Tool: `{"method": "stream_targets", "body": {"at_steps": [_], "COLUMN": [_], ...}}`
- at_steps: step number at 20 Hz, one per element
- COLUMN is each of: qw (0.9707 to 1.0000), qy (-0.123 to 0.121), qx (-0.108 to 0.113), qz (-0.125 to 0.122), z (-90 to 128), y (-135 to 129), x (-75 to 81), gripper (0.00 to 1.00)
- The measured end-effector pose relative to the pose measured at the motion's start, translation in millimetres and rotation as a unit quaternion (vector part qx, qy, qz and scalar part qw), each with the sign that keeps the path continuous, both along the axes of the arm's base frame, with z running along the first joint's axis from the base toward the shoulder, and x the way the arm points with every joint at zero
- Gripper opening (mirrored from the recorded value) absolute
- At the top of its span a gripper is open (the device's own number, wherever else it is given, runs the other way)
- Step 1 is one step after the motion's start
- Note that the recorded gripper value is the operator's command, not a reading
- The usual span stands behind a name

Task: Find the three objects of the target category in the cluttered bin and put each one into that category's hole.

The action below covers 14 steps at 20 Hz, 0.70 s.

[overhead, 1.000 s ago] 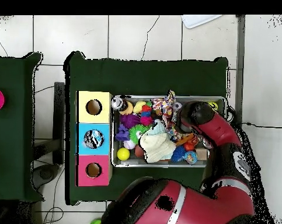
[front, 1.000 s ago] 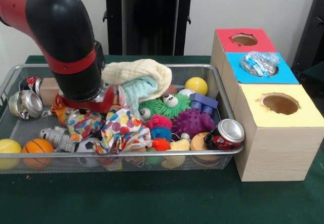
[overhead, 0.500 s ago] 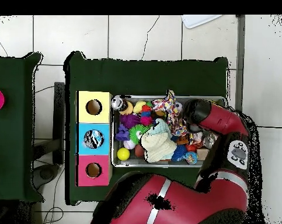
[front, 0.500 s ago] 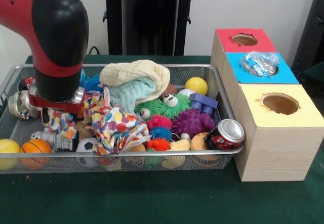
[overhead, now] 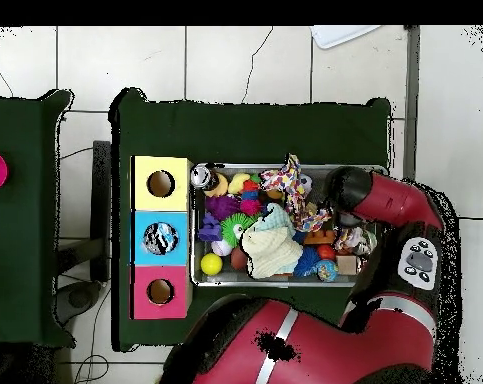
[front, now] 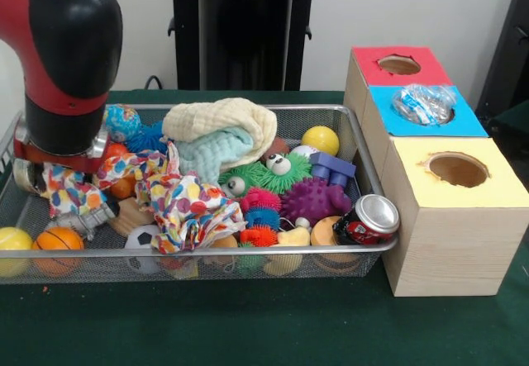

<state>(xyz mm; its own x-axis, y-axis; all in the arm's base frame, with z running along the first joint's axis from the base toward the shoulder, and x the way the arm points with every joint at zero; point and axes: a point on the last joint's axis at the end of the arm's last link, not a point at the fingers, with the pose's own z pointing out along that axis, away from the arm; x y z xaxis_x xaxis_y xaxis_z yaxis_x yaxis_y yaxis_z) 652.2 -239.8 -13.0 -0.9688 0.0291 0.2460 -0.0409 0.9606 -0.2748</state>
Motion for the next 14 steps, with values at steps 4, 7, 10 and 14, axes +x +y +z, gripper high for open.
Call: {"method": "stream_targets", "body": {"at_steps": [4, 7, 10, 14], "qw": [0.9999, 0.9998, 0.9996, 0.9996], "qy": [0.009, 0.015, 0.017, 0.013], "qx": [-0.009, -0.013, -0.015, -0.017], "qz": [-0.001, -0.008, -0.016, -0.021], "z": [13, 29, 45, 62], "y": [-10, -17, -22, -26], "x": [-0.1, -0.8, 0.1, 3.6], "gripper": [1.0, 1.0, 1.0, 1.0]}}
